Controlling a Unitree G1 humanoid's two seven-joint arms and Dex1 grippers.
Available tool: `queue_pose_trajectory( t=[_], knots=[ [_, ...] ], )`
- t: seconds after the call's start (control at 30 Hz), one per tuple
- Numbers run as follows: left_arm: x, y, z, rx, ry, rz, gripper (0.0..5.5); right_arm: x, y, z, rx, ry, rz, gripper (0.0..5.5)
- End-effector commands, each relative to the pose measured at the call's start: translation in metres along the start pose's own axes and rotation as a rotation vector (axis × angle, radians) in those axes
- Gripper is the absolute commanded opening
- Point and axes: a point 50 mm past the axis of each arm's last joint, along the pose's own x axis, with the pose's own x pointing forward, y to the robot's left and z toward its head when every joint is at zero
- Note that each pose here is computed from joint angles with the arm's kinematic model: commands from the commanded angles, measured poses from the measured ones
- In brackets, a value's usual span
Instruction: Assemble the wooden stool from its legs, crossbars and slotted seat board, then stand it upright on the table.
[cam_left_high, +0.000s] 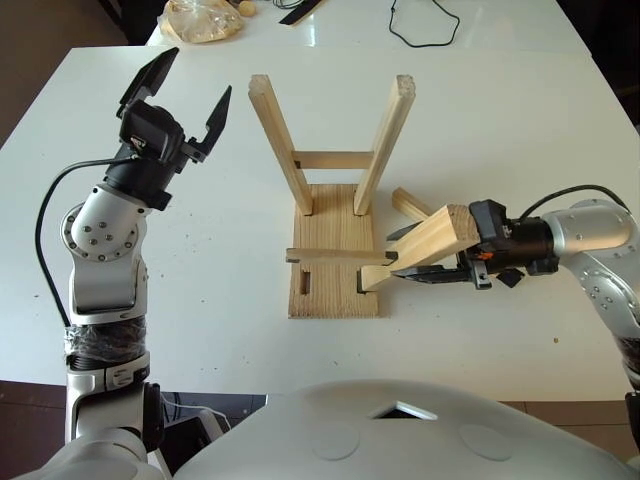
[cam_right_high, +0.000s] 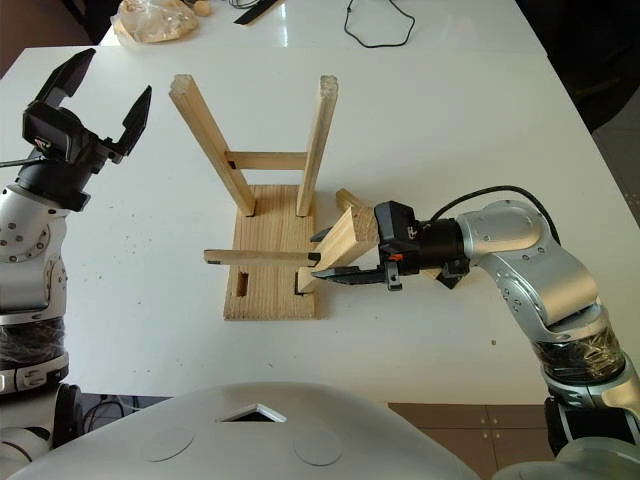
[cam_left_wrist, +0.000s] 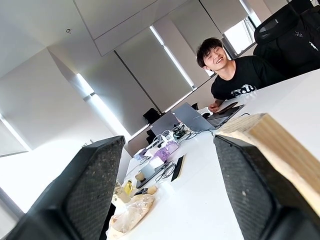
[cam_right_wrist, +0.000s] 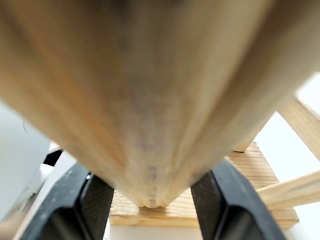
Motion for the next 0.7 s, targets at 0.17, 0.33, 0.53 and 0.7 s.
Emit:
queue_pose_trajectory(
  t=[0.17,0.33,0.53,0.7],
  knots=[
    [0.004,-0.006,0.000,-0.003,0.006,-0.022,3.30,0.014,0.014,-0.048,0.094,0.247,0.083,2.01],
    [0.007,-0.008,0.000,-0.017,0.006,-0.025,3.30,0.016,0.003,-0.037,0.182,0.251,0.148,2.01],
    [0.006,-0.012,-0.001,-0.032,0.009,-0.011,3.30,0.020,-0.021,-0.037,0.209,0.300,0.158,2.01],
    [0.005,-0.012,-0.002,-0.040,0.015,-0.005,3.30,0.017,-0.017,-0.060,0.192,0.386,0.158,2.01]
  ],
)
